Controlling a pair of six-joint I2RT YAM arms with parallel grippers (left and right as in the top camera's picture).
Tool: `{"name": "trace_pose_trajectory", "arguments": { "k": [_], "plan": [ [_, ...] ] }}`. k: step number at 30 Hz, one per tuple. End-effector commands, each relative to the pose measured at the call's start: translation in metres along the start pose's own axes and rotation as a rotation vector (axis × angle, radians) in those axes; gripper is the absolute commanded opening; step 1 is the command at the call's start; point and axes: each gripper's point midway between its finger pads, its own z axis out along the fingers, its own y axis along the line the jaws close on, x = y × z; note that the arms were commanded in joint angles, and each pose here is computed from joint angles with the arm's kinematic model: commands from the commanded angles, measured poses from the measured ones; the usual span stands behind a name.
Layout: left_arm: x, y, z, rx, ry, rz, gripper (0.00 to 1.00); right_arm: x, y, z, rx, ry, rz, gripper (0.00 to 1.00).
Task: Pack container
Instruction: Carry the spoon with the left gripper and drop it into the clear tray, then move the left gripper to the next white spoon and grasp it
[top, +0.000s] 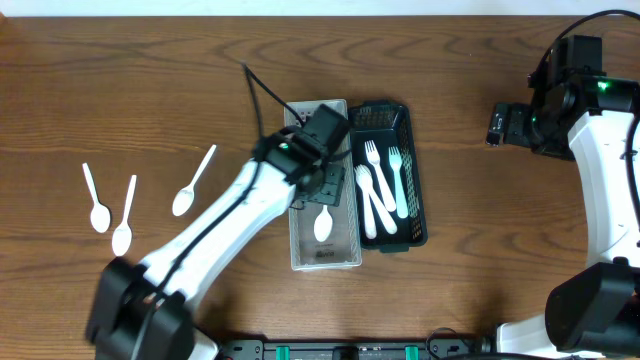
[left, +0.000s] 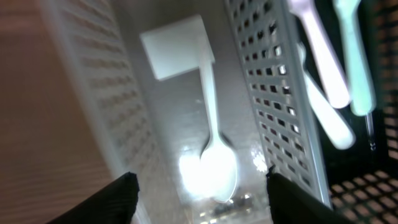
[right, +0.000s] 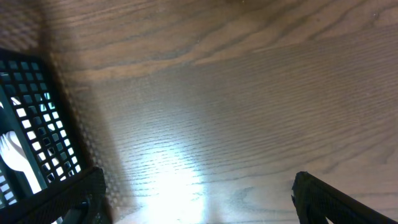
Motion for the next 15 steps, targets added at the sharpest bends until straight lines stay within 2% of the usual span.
{"name": "trace_pose_trajectory", "arguments": {
  "k": [1, 5, 11, 15],
  "plan": [
    [-0.031, 0.033, -0.062, -0.061, -0.182, 0.040, 0.79, 0.002, 0.000, 0.002, -0.002, 0.008, 0.016, 0.99],
    [-0.031, 0.100, -0.096, -0.159, -0.237, -0.034, 0.96, 0.001, 0.000, 0.002, -0.002, 0.007, 0.016, 0.99],
    [-0.020, 0.208, -0.095, -0.297, -0.167, -0.154, 1.00, 0.001, 0.000, 0.002, -0.002, 0.008, 0.016, 0.99],
    [-0.017, 0.238, -0.058, -0.225, -0.078, -0.142, 1.00, 0.002, 0.000, 0.002, -0.002, 0.008, 0.015, 0.99]
  ]
}}
